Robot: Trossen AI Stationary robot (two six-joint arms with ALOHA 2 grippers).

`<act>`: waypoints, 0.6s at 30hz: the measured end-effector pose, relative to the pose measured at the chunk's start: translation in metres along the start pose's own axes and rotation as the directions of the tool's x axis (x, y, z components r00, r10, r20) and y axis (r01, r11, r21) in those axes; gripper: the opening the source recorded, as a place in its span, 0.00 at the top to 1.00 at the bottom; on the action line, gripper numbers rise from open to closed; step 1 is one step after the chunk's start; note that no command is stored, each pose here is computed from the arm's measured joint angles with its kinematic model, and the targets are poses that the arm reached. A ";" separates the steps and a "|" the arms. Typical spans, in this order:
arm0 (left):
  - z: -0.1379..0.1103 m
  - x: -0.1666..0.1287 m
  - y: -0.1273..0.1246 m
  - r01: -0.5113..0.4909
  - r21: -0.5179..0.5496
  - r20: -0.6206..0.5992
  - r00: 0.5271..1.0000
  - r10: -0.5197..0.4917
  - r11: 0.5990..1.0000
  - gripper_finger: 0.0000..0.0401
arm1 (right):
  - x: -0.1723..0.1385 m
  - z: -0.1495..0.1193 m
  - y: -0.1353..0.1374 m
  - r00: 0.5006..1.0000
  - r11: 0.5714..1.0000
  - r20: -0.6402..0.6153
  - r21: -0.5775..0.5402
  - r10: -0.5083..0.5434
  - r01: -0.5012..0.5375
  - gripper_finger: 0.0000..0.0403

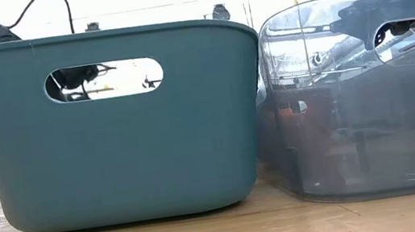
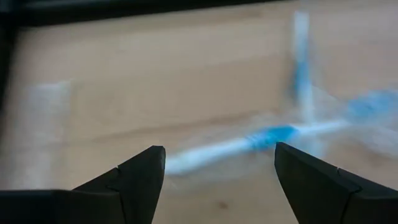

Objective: Pick & Place Travel size toiletries
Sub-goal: Put the top blue toothbrush into the white bin

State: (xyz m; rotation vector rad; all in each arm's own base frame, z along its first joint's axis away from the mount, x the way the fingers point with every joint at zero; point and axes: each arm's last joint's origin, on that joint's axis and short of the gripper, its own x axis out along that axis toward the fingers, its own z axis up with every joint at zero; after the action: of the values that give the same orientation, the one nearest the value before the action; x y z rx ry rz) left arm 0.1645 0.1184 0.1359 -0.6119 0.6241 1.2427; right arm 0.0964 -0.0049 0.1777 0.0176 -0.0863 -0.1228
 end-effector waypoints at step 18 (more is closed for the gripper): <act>0.008 0.012 -0.002 0.180 0.339 -0.058 0.984 -0.170 0.923 0.35 | 0.000 0.000 0.000 1.000 1.000 0.000 0.000 0.000 0.000 0.57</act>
State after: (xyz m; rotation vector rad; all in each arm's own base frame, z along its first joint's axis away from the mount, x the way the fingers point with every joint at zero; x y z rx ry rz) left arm 0.1694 0.1315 0.1326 -0.3824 0.7723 0.9299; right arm 0.0964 -0.0049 0.1777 0.0177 -0.0866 -0.1228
